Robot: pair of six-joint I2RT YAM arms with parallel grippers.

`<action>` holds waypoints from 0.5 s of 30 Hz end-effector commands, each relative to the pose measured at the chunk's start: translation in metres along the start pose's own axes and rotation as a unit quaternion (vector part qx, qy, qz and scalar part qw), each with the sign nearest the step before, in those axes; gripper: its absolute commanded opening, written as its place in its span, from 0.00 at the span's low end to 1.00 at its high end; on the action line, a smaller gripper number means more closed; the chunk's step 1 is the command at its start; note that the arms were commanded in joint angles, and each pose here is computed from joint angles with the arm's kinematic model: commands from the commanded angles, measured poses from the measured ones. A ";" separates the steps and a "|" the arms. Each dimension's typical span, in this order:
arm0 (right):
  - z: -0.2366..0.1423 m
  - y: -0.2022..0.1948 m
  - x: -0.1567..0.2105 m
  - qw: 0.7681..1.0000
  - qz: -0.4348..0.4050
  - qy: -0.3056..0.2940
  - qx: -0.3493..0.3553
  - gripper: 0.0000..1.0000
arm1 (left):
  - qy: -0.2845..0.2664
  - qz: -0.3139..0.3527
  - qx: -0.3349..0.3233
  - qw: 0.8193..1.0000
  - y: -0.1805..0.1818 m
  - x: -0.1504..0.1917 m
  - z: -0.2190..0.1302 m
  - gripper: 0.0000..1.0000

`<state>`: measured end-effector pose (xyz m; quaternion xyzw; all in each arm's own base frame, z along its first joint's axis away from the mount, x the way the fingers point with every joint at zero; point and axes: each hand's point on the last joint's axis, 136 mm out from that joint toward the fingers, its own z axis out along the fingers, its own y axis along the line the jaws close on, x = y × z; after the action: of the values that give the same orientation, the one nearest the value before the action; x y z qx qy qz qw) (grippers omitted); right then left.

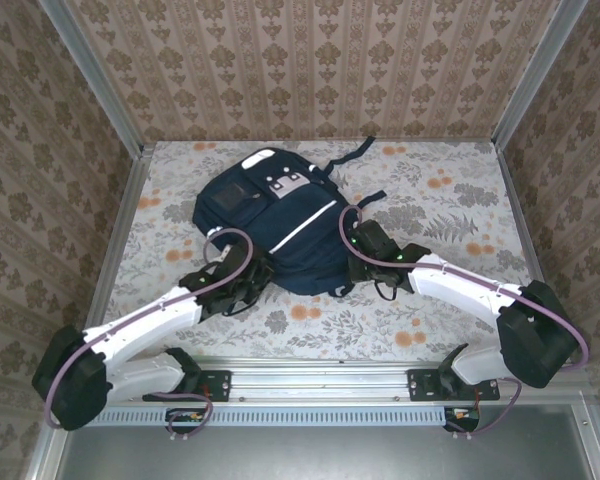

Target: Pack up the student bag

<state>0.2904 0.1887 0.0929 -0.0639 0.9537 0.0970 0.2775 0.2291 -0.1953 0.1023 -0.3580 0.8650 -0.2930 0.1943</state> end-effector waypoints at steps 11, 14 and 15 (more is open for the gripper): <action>0.013 0.015 -0.012 0.999 -0.042 0.011 -0.026 0.00 | -0.036 0.031 -0.070 0.996 0.059 -0.084 -0.024 0.00; 0.014 0.035 -0.010 0.997 -0.056 0.016 -0.051 0.00 | -0.026 0.043 -0.088 0.995 0.061 -0.086 -0.023 0.17; 0.014 0.039 -0.009 0.997 -0.058 0.019 -0.055 0.00 | -0.021 0.044 -0.092 0.995 0.061 -0.085 -0.025 0.34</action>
<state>0.2956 0.2220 0.0901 -0.1232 0.9479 0.1304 0.2632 0.2377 -0.1051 0.0840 -0.3636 0.8851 -0.2351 0.1704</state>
